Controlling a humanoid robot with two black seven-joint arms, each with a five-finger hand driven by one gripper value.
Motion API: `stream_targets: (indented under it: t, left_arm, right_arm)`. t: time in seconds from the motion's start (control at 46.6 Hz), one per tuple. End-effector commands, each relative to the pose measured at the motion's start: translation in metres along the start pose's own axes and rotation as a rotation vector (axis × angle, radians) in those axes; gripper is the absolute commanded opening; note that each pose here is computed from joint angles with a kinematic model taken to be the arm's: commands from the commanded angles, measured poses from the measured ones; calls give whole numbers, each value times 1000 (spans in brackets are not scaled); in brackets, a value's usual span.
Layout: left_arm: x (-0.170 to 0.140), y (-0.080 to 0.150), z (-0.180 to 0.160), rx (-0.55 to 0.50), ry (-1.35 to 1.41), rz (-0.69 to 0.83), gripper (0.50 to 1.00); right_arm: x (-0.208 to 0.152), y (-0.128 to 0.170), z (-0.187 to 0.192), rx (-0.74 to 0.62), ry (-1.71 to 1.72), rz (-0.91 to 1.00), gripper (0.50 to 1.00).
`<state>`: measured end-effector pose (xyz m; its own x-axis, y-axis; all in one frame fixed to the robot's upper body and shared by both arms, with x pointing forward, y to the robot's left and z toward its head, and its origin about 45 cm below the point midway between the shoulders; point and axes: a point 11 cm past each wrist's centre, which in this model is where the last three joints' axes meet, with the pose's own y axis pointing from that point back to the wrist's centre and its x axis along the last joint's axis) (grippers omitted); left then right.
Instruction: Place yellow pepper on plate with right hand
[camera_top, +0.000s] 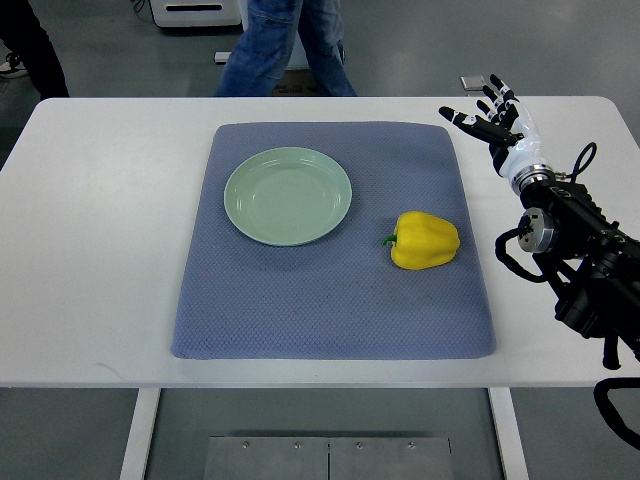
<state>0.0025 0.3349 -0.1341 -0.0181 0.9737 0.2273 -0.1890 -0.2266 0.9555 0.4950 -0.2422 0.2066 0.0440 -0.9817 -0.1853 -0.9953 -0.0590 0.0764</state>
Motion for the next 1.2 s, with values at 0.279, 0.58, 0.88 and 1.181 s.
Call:
stream_targets:
  t: [0.279,0.58,0.88,1.181]
  left_arm:
    - [0,0,0,0,0,-1,1000]
    - [0,0,0,0,2,-1,1000]
    - [0,0,-1,2,2,1,1000]
    - [1,0,-1,2,1,2,1000]
  right_arm:
    - [-1,0,0,-1,5,-3,1000]
    - [0,1,1,-2,12,-4,1000]
    - [-1,0,1,-1,11,-6,1000]
    - [-1,0,-1,2,12,-8,1000]
